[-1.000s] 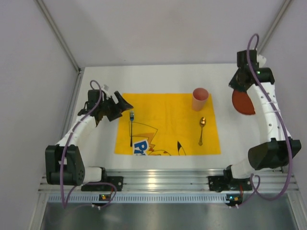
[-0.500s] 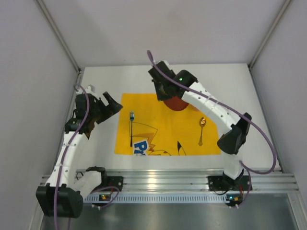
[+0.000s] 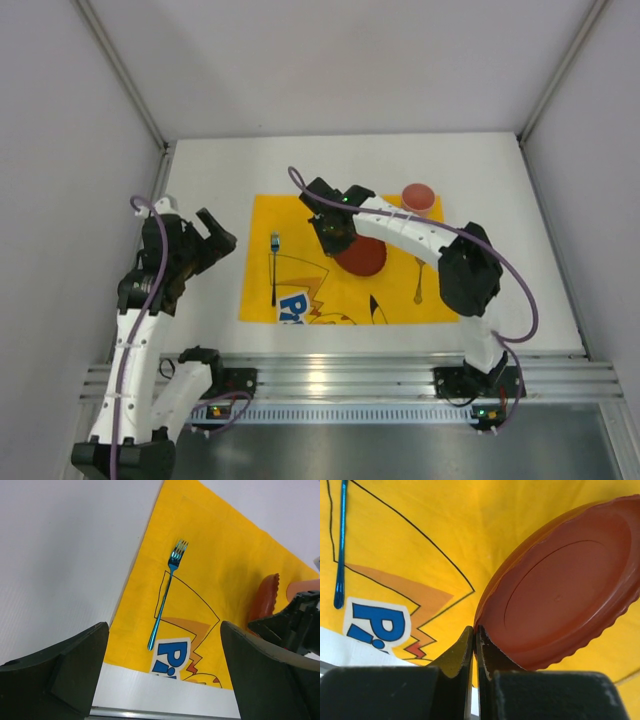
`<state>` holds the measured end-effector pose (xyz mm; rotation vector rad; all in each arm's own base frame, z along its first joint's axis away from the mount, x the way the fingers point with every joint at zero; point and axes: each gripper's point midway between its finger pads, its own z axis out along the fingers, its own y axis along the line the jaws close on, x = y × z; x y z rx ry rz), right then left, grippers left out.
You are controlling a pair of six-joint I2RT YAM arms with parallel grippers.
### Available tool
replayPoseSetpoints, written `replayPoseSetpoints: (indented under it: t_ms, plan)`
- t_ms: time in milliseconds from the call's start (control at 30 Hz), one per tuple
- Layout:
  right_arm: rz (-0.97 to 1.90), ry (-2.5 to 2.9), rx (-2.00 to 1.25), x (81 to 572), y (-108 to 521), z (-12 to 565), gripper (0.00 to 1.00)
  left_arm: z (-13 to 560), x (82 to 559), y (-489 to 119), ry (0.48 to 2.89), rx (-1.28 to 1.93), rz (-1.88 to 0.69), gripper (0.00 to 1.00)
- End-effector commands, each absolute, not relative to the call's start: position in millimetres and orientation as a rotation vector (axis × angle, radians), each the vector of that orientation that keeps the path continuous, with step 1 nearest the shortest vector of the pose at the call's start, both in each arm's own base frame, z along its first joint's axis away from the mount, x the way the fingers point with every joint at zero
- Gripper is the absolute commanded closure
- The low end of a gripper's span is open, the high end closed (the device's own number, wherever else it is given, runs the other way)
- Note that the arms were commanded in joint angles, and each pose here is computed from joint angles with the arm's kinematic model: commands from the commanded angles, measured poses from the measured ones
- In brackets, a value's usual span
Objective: Set the dinner table for one person
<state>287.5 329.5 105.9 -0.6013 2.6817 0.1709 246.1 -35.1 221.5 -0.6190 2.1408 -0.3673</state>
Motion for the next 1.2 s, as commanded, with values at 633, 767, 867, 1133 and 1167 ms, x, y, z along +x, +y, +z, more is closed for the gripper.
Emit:
replayPoseSetpoints:
  t_ms: [633, 767, 867, 1133, 1167]
  plan:
    - [0.440, 2.568, -0.719, 296.2, 393.0, 122.6, 0.13, 245.1, 209.4, -39.8, 2.099, -0.648, -0.436, 0.02]
    - [0.567, 2.320, -0.742, 280.9, 377.6, 227.3, 0.02, 245.8, 227.5, -42.1, 2.094, -0.613, -0.443, 0.01]
    - [0.626, 2.189, -0.755, 259.6, 358.3, 263.7, 0.00, 246.1, 252.7, -46.3, 2.088, -0.583, -0.462, 0.01]
    - [0.627, 2.011, -0.161, 194.8, 201.4, 284.4, 0.00, 235.7, 337.6, -28.4, 2.097, -0.602, -0.309, 0.01]
    - [0.707, 1.962, -0.084, 177.7, 179.9, 294.2, 0.00, 238.4, 350.2, -27.9, 2.084, -0.588, -0.304, 0.02]
